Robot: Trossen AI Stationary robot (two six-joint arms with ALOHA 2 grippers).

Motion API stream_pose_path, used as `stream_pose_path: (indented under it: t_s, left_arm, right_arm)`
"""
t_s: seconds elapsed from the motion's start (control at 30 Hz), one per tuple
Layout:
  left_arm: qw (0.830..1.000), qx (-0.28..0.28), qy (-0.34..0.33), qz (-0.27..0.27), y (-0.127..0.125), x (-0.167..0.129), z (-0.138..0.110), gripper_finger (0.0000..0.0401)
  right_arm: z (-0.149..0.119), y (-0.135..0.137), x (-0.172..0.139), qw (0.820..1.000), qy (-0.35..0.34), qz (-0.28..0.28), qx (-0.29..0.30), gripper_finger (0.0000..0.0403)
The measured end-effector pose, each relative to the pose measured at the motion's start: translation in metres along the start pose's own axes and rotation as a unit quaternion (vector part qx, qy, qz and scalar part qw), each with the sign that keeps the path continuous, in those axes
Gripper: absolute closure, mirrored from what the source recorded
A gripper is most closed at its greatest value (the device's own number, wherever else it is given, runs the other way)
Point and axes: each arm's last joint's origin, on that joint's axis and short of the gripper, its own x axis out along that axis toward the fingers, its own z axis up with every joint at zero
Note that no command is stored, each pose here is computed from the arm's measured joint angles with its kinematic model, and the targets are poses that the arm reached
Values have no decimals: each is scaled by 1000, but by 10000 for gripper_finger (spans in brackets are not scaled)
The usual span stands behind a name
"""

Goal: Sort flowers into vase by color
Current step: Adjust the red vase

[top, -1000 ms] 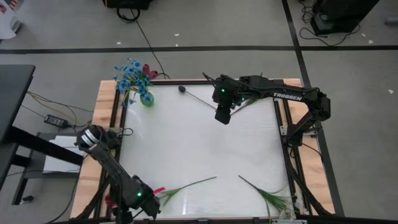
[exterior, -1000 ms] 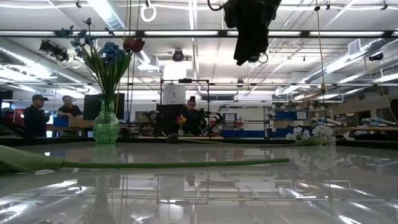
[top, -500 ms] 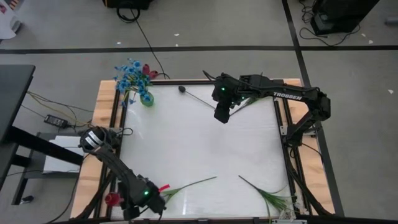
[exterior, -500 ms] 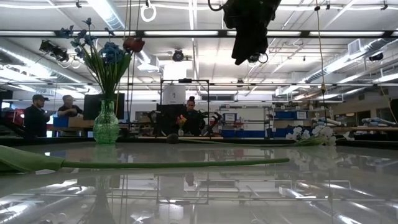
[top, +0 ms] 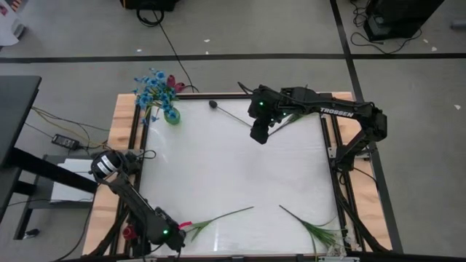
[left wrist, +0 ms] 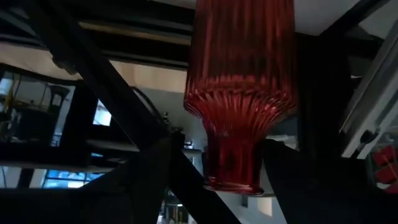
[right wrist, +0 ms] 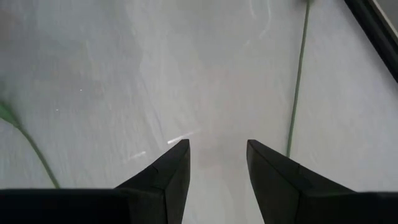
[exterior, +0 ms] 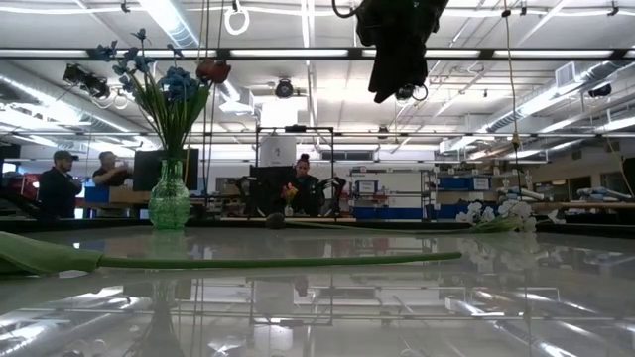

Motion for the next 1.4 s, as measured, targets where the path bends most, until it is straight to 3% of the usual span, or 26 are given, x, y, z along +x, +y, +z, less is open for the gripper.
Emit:
stream_pose_path:
  t_s: [0.2,0.47,0.6,1.4]
  left_arm:
    - [999,40,-3,-3,0,0,1,151]
    - [999,43,-4,-2,0,0,1,243]
    - [998,60,-6,-2,1,-1,2,266]
    - [996,9,-61,-61,63,-63,54,243]
  right_arm:
    - [-1,0,0,1000,4,0,3,236]
    - [-1,0,0,1000,4,0,3,236]
    - [-1,0,0,1000,3,0,3,236]
    - [-3,-1,0,1000,14,-3,-14,236]
